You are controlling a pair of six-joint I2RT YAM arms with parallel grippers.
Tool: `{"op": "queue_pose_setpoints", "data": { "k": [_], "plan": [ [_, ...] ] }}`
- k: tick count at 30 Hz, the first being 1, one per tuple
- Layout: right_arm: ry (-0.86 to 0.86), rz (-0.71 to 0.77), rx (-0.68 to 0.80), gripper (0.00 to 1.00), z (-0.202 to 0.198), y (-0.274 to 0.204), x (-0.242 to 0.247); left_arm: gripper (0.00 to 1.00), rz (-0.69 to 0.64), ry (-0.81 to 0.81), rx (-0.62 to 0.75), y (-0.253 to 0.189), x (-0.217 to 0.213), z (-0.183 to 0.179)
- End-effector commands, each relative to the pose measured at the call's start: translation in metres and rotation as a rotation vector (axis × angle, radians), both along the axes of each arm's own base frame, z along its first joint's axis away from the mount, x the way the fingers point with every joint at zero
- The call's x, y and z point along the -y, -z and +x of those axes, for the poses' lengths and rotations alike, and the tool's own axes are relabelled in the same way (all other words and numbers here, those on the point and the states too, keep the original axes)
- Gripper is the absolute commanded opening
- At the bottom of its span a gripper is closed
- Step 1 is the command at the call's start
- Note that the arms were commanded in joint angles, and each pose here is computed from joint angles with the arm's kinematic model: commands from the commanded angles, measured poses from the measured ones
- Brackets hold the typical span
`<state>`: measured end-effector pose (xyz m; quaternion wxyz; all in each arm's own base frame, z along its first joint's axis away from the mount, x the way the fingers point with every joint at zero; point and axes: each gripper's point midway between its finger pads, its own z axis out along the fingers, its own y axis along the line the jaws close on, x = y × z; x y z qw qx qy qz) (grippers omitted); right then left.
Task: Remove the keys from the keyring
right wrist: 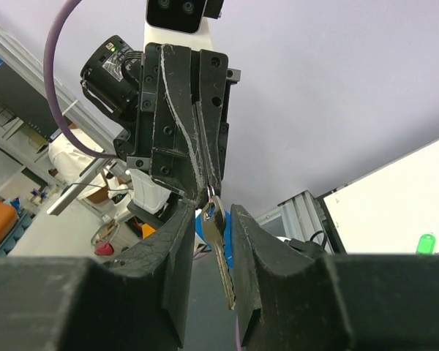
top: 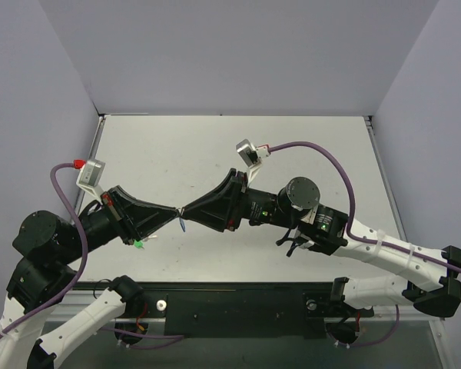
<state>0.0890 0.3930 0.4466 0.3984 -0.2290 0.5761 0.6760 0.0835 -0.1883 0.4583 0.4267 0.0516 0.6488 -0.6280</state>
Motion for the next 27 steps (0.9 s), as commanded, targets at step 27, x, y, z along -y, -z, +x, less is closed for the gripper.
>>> {"op": "queue_pose_setpoints", "data": {
  "k": [27],
  "plan": [
    [-0.022, 0.107, 0.04, 0.08, -0.0043, -0.0372, 0.0026, 0.0, -0.057, -0.038, 0.025, -0.0101, -0.0041, 0.0046]
  ]
}}
